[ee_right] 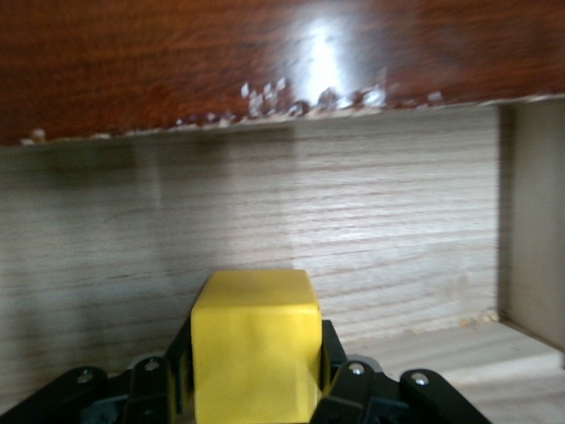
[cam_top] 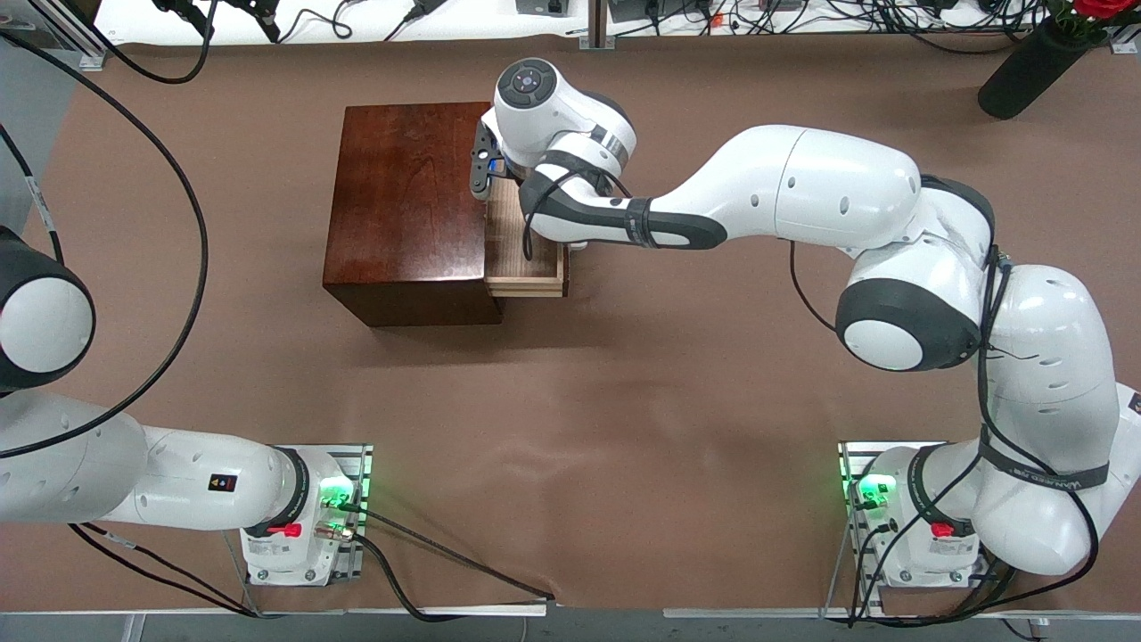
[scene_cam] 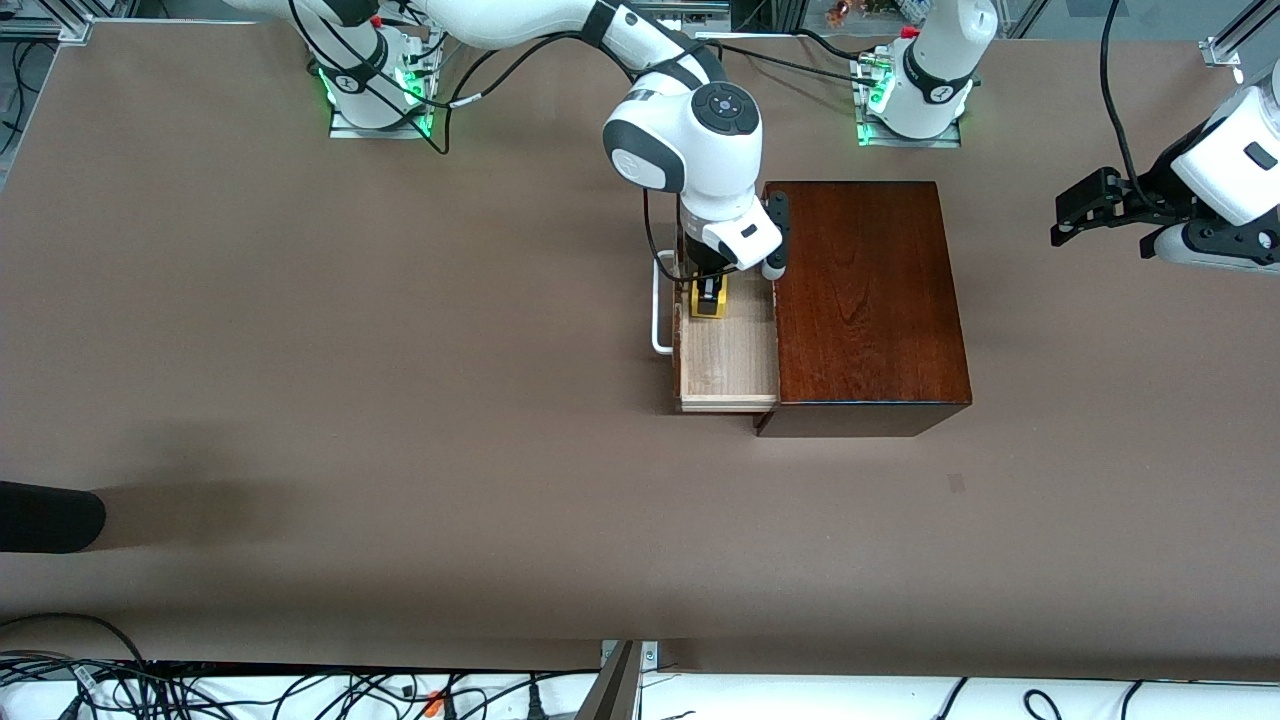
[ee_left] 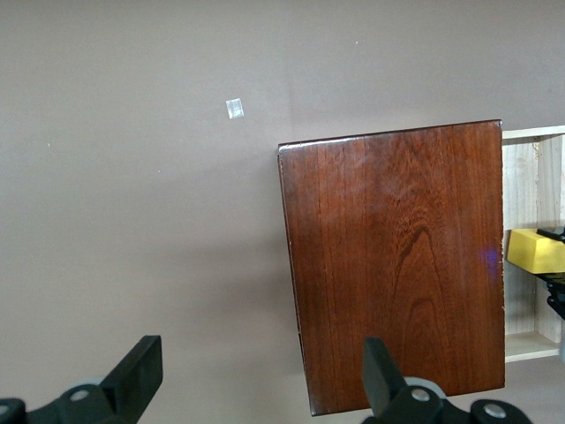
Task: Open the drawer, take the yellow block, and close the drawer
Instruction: 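Lift the cube out with the right gripper while the left gripper reaches the drawer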
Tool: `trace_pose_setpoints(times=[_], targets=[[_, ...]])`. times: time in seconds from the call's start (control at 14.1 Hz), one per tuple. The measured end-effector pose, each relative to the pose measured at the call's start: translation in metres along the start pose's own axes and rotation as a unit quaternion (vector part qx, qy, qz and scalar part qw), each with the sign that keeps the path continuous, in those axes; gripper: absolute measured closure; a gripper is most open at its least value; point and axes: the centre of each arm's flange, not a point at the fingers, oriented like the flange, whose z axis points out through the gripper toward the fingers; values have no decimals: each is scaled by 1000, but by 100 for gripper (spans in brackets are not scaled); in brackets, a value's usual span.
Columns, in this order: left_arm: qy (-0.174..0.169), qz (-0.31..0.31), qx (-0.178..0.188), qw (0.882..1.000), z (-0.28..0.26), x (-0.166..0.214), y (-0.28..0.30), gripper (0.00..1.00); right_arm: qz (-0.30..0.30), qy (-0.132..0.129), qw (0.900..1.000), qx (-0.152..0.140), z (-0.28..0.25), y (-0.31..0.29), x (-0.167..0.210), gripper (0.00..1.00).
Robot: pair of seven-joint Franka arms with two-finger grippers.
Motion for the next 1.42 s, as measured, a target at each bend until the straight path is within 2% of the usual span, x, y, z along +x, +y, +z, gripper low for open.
trace_pose_setpoints(times=[0.14,0.35,0.57,0.64,0.85,1.06,1.21,1.42], targets=[[0,0,0,1000,0,0,0,0,15,-6,1000,4,-34,13,-1,44],[0,0,0,1000,0,0,0,0,43,4,999,18,-88,33,-10,44],[0,0,0,1000,0,0,1,0,87,9,996,36,-124,68,-41,44],[1,1,0,1000,0,0,1,0,112,3,993,48,-130,86,-59,44],[1,1,0,1000,0,0,1,0,193,-26,978,77,-140,154,-136,44],[2,3,0,1000,0,1,4,0,272,-42,955,113,-145,219,-229,44],[4,20,0,1000,0,1,22,0,312,-50,941,121,-143,250,-282,44],[7,84,0,996,1,-3,87,0,350,-78,925,124,-146,267,-328,44]])
